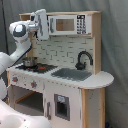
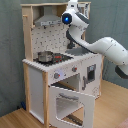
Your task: Play with the kitchen
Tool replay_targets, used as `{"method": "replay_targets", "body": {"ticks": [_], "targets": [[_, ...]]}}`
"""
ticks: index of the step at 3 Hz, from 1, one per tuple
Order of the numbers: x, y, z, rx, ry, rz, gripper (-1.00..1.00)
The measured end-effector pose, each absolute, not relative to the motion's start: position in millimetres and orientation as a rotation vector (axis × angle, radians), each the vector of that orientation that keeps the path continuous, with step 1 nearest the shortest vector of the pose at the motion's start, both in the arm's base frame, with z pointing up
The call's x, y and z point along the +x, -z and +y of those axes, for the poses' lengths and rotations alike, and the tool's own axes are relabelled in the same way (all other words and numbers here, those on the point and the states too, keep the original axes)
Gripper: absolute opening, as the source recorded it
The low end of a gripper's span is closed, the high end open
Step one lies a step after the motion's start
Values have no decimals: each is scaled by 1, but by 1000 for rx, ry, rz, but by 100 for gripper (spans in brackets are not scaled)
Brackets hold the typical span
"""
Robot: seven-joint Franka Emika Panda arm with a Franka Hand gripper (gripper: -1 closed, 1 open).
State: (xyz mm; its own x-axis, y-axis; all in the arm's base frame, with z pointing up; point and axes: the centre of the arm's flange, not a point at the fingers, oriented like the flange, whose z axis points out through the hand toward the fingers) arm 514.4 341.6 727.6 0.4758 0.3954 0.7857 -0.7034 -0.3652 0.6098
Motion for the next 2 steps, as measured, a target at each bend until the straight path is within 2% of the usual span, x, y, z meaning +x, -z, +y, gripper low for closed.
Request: {"method": "replay_targets", "body": {"ticks": [2], "targets": [[477, -726, 319, 1614, -1110, -355, -100]]}}
